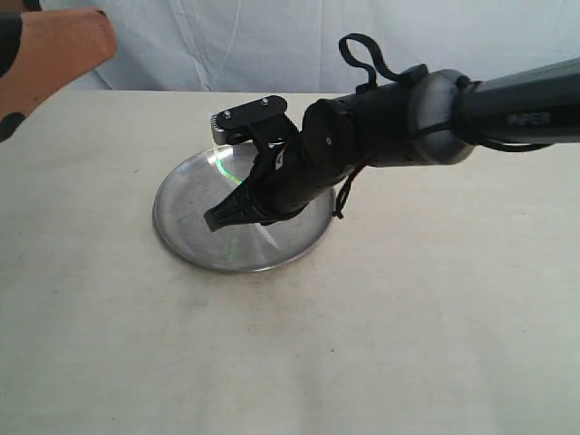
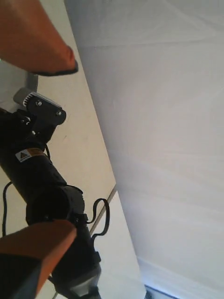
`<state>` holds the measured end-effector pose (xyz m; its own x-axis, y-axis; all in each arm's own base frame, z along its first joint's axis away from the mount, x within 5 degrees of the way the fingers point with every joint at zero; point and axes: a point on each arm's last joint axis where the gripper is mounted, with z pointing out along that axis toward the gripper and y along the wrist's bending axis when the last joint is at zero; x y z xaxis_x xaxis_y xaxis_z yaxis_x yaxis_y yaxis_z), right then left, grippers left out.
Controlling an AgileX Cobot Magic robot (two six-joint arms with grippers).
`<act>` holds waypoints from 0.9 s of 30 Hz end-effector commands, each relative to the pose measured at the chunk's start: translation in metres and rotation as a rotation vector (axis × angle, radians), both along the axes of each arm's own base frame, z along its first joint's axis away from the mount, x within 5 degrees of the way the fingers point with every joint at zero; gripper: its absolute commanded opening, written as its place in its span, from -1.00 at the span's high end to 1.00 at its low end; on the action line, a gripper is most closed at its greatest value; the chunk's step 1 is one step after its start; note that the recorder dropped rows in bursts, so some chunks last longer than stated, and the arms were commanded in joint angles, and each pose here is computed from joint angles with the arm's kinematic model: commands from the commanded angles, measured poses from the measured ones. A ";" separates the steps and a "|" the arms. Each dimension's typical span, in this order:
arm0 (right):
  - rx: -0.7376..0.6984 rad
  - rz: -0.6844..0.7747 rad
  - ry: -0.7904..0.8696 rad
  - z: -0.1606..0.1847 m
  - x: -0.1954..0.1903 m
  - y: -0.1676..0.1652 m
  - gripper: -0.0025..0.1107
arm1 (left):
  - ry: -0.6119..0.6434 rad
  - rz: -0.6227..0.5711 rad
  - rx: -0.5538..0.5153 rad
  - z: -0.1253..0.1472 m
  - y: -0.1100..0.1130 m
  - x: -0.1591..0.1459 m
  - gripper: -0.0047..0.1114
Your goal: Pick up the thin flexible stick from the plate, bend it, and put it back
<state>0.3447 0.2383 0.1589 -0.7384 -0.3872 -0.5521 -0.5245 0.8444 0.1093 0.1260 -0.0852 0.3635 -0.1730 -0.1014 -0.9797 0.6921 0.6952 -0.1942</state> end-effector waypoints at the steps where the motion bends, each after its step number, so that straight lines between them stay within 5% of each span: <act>1: -0.036 -0.011 0.007 -0.012 0.020 -0.004 0.93 | -0.030 0.059 -0.031 0.007 0.007 -0.007 -0.46; 9: -0.028 -0.022 -0.008 -0.007 0.025 -0.007 0.00 | -0.072 0.193 -0.053 0.012 0.018 -0.004 -0.46; 12: -0.040 -0.008 0.015 0.009 0.019 -0.010 0.25 | -0.075 0.218 -0.056 0.012 0.020 -0.003 -0.46; 15: -0.044 0.009 -0.001 0.039 0.010 -0.015 0.90 | -0.076 0.220 -0.056 0.012 0.020 -0.003 -0.46; 27: 0.069 -0.063 -0.253 0.162 -0.068 -0.070 0.93 | -0.074 0.209 -0.054 0.012 0.020 -0.003 -0.46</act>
<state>0.2949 0.1831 0.3057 -0.5998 -0.3511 -0.7190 -0.5232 0.8519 0.0204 0.1236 -0.0657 0.3750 -0.0712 -0.1731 -0.9823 0.5468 0.8169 -0.1836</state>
